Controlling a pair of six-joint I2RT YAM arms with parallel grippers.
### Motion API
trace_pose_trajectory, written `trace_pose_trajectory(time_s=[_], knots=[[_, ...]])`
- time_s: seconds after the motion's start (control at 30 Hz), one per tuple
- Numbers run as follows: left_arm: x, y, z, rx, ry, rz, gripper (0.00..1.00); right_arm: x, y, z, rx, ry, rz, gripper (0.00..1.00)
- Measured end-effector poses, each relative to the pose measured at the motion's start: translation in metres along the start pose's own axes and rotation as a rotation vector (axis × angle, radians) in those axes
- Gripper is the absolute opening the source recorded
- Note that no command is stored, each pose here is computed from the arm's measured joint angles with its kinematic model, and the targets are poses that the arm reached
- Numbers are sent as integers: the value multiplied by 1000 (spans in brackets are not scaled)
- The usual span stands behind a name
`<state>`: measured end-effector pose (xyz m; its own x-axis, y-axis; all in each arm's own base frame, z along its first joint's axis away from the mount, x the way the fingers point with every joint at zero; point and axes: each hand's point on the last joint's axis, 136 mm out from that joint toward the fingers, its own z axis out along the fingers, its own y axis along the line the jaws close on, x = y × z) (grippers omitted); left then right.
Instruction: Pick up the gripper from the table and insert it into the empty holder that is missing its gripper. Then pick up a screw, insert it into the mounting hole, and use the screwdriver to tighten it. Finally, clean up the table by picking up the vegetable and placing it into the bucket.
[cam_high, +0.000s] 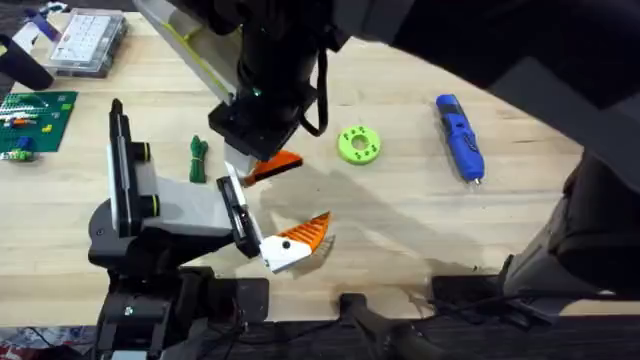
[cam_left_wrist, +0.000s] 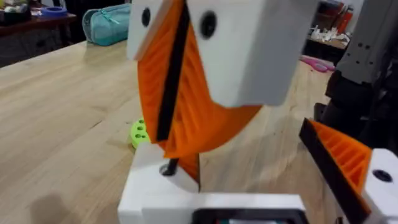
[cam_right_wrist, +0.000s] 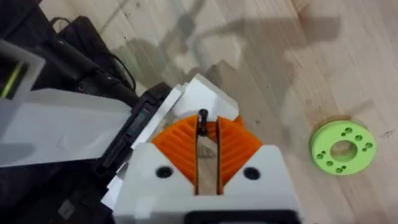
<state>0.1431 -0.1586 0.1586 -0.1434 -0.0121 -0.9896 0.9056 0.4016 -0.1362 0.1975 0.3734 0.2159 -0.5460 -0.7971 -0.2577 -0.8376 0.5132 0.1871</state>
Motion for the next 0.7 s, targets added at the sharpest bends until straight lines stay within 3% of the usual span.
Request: trace_pose_trajectory(time_s=[0.2, 0.7], knots=[[0, 0, 0, 0, 0, 0, 986, 0, 0, 0, -1, 0, 3, 11], [0, 0, 0, 0, 0, 0, 986, -3, 1, 0, -3, -12, -16, 7]])
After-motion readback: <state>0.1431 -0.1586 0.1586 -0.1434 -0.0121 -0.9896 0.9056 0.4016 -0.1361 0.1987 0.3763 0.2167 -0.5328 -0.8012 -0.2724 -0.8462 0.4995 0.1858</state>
